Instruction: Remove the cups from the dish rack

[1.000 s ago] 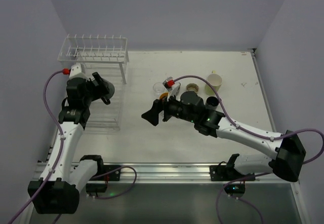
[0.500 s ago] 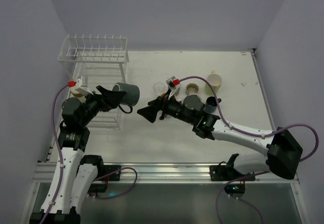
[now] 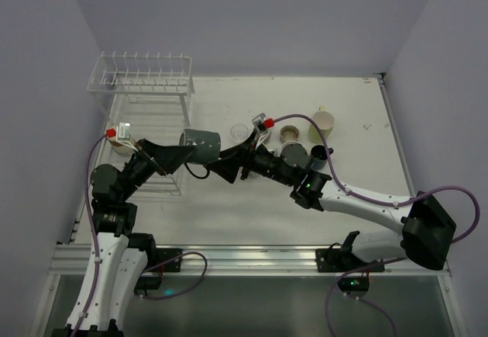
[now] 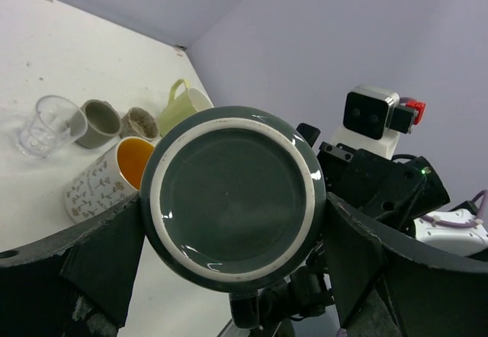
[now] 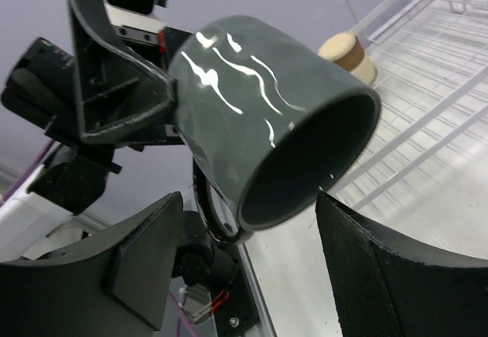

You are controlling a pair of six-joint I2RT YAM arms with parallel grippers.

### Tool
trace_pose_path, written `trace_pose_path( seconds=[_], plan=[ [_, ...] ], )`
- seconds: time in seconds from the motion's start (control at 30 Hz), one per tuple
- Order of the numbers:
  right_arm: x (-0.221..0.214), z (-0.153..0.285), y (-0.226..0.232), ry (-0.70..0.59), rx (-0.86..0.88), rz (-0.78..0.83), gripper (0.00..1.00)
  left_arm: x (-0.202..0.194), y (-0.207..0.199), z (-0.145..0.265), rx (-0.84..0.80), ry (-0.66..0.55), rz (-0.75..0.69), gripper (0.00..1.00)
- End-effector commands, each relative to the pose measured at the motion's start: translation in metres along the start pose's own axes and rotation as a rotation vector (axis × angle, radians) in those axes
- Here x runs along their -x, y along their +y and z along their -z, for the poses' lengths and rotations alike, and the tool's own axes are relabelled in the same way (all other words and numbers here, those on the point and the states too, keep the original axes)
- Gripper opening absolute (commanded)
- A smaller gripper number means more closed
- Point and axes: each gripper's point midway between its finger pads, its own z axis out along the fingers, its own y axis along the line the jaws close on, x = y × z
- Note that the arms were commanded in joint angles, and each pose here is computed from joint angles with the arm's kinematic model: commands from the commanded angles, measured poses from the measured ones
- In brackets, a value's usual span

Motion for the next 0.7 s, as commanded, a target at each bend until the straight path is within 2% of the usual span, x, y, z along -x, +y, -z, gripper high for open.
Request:
trace_pose_path(
  seconds=[0.0,0.3,0.37,0.43,0.47,0.5,0.53,0.57,0.6,0.63,0.67],
  plan=[
    [0.040,-0.006,0.038,-0.111,0.144,0.044,0.72,-0.003,-0.033,0.006,-0.139,0.019,0.020,0.00],
    [0.035,-0.023,0.059,-0.080,0.293,-0.030,0.60,-0.009,-0.035,0.007,-0.166,0.037,0.058,0.03],
    [0.033,-0.026,0.063,-0.077,0.322,-0.046,0.53,-0.011,-0.036,0.007,-0.171,0.043,0.058,0.04],
    [0.033,-0.026,0.064,-0.081,0.335,-0.055,0.42,-0.011,-0.035,0.008,-0.172,0.044,0.053,0.06],
    [0.036,-0.025,0.067,-0.097,0.345,-0.055,0.23,-0.012,-0.034,0.008,-0.166,0.048,0.056,0.09],
    [0.036,-0.023,0.065,-0.100,0.340,-0.054,0.11,-0.012,-0.034,0.008,-0.164,0.049,0.051,0.13],
    [0.037,-0.022,0.066,-0.105,0.338,-0.057,0.02,-0.011,-0.030,0.006,-0.148,0.045,0.024,0.20],
    [0.035,-0.023,0.062,-0.097,0.321,-0.054,0.00,-0.014,-0.021,0.005,-0.102,0.060,0.038,0.41],
    [0.036,-0.021,0.063,-0.094,0.319,-0.048,0.00,-0.010,-0.024,0.005,-0.091,0.054,0.010,0.52],
    [0.034,-0.021,0.063,-0.080,0.311,-0.043,0.00,-0.005,-0.017,0.003,-0.058,0.034,-0.046,0.71],
    [0.026,-0.022,0.056,-0.042,0.277,-0.039,0.00,-0.002,-0.016,0.004,-0.016,0.036,-0.053,0.79]
  ],
)
